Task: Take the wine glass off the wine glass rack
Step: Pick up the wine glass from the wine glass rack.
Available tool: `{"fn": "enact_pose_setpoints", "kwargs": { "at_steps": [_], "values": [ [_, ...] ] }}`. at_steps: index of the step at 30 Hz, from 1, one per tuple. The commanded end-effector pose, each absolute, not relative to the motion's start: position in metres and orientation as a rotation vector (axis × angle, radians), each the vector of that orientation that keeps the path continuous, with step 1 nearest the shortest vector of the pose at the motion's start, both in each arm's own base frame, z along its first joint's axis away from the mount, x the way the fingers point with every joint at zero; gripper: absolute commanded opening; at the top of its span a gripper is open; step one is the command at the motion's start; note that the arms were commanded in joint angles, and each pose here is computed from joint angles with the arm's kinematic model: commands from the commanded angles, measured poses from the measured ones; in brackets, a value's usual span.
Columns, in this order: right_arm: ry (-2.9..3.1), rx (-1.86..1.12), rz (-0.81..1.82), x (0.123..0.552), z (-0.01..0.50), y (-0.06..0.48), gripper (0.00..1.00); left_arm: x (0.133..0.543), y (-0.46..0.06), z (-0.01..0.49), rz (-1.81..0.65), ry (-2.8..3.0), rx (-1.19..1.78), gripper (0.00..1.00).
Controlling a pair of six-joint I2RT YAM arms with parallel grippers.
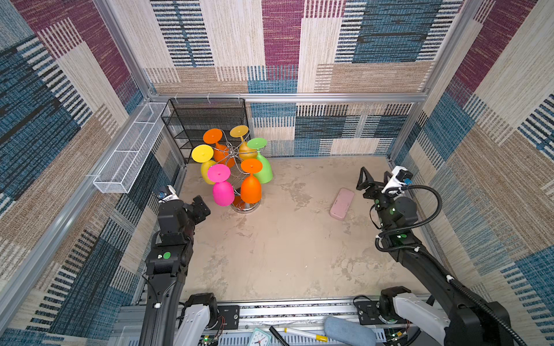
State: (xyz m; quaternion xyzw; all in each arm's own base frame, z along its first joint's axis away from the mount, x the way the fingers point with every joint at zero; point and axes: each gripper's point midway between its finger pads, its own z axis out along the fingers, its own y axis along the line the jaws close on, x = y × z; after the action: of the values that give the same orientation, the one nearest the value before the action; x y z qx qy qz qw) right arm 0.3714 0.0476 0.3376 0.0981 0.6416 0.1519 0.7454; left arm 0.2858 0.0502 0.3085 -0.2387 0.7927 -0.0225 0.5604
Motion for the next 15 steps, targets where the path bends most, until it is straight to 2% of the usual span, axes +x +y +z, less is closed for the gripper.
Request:
{"fn": "enact_pose_setpoints", "kwargs": {
  "at_steps": [1,7,15],
  "values": [
    [1.493,0.208,0.42,0.379,0.337,0.076,1.0,0.291,0.028,0.344,-0.205,1.858,-0.474,0.89],
    [1.505,0.107,0.638,0.378,0.373,0.15,1.0,0.3,0.007,0.411,-0.303,1.805,-0.325,0.87],
    [1.554,0.023,0.997,0.371,0.4,0.247,0.99,0.318,-0.035,0.437,-0.443,1.749,-0.02,0.83]
  ]
}}
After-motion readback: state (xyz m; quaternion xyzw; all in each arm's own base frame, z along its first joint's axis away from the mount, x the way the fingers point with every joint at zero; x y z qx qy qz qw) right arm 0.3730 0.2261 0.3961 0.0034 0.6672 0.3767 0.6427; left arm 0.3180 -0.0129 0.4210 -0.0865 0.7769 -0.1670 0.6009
